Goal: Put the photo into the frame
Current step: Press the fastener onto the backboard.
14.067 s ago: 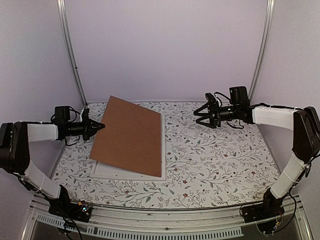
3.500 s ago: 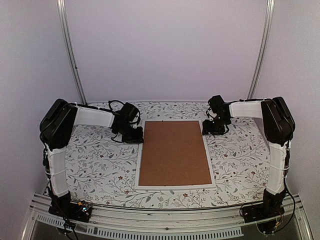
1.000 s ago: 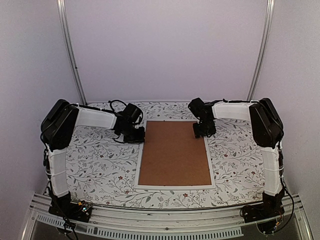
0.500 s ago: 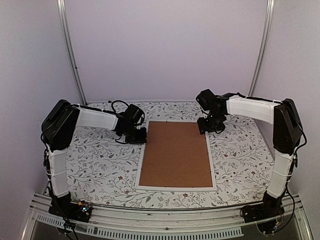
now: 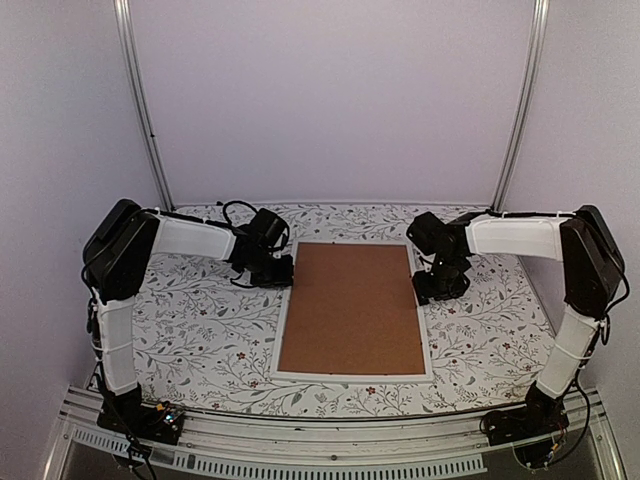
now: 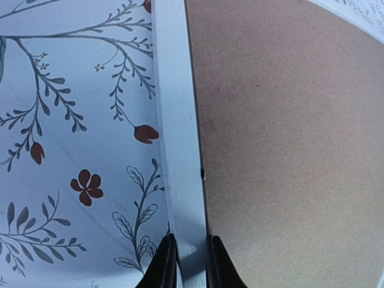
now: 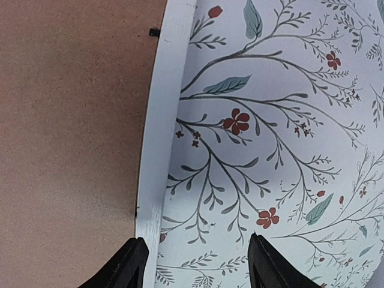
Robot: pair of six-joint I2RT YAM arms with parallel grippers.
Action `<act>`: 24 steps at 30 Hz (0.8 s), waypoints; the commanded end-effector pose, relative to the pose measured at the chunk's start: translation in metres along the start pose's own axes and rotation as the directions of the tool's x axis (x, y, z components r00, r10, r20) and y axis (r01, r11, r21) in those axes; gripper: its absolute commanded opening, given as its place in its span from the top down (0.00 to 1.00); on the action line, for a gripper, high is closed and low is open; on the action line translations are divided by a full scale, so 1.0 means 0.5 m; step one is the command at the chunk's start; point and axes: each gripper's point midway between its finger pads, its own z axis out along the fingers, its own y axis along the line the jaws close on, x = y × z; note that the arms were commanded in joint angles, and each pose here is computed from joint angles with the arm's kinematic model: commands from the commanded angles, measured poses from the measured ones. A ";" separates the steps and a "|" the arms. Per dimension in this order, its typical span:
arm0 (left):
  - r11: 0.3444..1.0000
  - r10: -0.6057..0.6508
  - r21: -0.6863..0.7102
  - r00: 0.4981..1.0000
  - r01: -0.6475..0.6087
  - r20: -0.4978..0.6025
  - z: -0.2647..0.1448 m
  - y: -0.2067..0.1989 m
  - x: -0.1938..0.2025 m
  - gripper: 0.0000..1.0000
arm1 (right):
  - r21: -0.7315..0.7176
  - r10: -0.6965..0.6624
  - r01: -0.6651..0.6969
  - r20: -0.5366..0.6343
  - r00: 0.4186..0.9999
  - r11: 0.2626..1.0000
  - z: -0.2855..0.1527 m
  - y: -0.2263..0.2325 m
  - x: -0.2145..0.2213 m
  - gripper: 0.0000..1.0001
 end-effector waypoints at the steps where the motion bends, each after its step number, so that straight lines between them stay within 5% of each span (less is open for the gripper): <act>1: 0.999 0.034 0.007 0.998 -0.033 -0.060 0.014 -0.009 0.046 1.00 | -0.043 0.037 -0.037 0.020 0.999 0.998 -0.009 0.009 0.001 0.38; 24: 0.999 0.036 0.006 0.998 -0.036 -0.060 0.016 -0.008 0.044 1.00 | -0.001 0.037 -0.037 -0.002 0.999 0.999 0.043 -0.015 -0.006 0.38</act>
